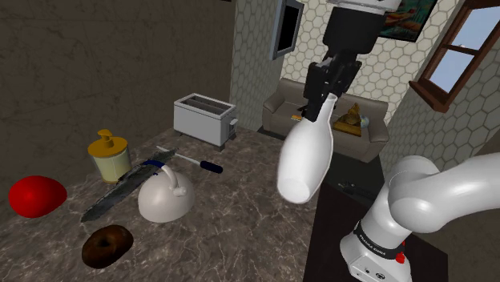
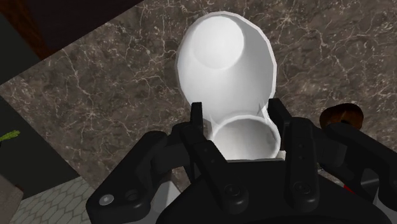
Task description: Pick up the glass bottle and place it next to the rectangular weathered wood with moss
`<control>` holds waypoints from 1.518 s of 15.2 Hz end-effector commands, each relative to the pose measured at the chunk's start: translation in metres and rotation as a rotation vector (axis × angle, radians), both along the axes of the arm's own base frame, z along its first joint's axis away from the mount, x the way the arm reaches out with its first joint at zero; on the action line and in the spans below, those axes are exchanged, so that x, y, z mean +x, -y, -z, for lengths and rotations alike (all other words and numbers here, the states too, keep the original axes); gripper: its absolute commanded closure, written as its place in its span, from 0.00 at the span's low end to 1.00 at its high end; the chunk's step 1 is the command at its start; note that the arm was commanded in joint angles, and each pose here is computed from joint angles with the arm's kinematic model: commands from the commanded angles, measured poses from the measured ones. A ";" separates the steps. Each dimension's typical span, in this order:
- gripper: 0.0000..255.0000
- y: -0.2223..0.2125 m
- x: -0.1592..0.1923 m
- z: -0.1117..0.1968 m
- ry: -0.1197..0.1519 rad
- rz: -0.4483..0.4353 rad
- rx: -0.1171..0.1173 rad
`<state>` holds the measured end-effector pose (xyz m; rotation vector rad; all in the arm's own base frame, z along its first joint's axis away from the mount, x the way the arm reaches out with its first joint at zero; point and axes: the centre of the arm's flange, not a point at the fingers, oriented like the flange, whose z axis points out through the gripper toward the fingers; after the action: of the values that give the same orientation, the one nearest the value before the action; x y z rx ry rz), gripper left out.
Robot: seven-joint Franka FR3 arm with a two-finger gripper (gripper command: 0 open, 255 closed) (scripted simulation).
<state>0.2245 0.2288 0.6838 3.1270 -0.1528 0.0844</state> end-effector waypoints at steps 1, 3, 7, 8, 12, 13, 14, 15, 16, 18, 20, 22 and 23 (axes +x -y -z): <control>1.00 0.000 -0.001 -0.010 0.000 0.000 0.000; 1.00 0.000 -0.001 -0.021 0.000 0.000 0.000; 1.00 0.000 -0.001 -0.039 0.000 0.000 0.000; 1.00 -0.006 0.011 -0.039 0.000 0.000 0.000; 1.00 -0.032 0.057 -0.039 0.000 0.000 0.000; 1.00 -0.038 0.068 -0.040 0.000 0.000 0.000; 1.00 -0.045 0.080 -0.040 0.000 0.000 0.000; 1.00 -0.051 0.091 -0.040 0.000 0.000 0.000; 1.00 -0.058 0.103 -0.040 0.000 0.000 0.000; 1.00 -0.071 0.126 -0.040 0.000 0.000 0.000; 1.00 -0.084 0.149 -0.040 0.000 0.000 0.000; 1.00 -0.097 0.172 -0.040 0.000 0.000 0.000; 1.00 -0.103 0.183 -0.041 0.000 0.000 0.000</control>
<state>0.3943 0.3269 0.7235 3.1249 -0.1475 0.0834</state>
